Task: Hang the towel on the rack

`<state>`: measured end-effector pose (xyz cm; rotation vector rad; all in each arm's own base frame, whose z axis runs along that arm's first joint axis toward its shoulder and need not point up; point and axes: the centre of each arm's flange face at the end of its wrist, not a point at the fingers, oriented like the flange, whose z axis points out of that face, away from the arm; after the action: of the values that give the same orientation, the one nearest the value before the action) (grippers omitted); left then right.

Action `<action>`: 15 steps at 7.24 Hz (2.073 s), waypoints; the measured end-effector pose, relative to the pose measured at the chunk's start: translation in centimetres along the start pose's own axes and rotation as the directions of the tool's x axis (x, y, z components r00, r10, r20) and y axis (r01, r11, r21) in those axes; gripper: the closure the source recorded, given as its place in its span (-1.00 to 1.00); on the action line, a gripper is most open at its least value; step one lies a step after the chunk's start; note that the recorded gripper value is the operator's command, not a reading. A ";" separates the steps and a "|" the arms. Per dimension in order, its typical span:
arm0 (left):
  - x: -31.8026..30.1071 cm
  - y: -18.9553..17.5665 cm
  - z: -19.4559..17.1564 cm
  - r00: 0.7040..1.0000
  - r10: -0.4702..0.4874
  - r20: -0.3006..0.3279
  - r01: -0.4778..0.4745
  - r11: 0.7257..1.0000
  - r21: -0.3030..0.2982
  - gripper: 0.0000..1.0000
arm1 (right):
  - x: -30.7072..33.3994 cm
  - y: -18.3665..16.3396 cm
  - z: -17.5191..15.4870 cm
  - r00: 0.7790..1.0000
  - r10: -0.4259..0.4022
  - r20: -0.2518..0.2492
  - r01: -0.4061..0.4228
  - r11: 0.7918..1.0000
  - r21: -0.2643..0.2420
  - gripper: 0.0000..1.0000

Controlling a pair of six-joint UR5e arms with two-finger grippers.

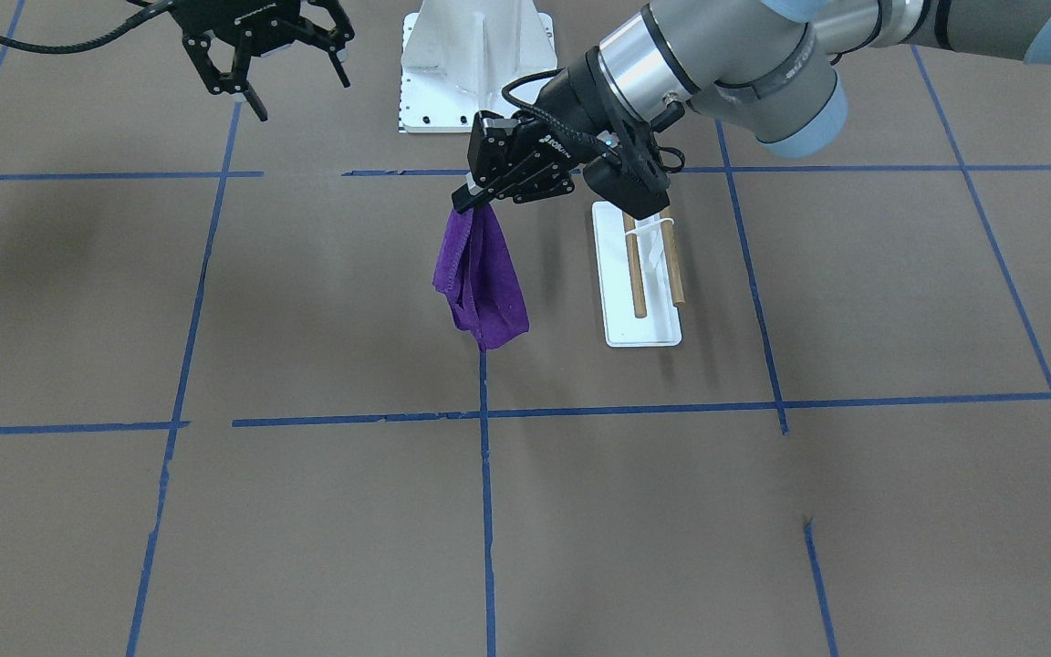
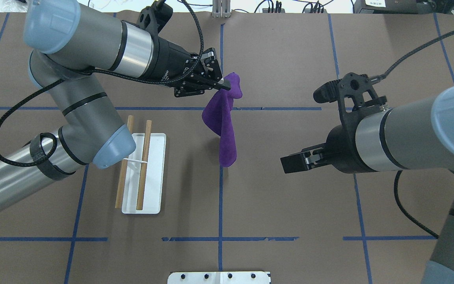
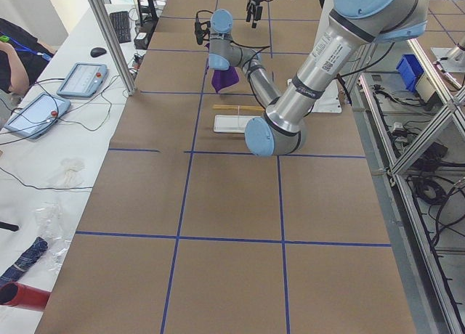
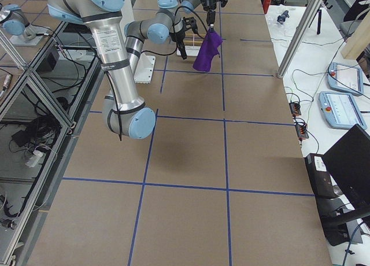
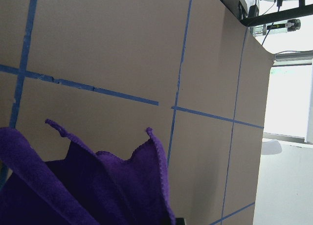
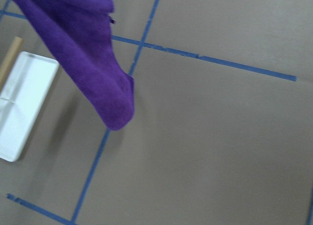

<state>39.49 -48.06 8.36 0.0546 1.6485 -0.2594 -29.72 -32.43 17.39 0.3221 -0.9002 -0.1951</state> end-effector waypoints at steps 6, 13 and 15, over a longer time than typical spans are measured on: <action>1.5 12.6 -2.4 0.970 -0.078 0.229 -0.013 0.928 0.373 1.00 | 21.6 -7.9 -0.3 0.963 -0.079 -0.257 0.033 0.984 -0.178 -1.00; -9.2 12.2 -14.9 0.792 -0.101 0.603 -0.211 0.881 0.424 1.00 | 45.8 -7.2 -3.3 0.992 0.060 -0.111 -0.088 0.959 -0.268 -1.00; -14.0 10.4 -15.1 0.687 -0.089 0.721 -0.289 0.877 0.384 1.00 | 46.9 -6.9 -4.1 0.990 0.085 -0.114 -0.112 0.960 -0.255 -1.00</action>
<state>28.05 -33.22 21.90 0.3744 0.7423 -0.5212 1.84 -52.11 47.09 0.0410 -0.7761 -0.2006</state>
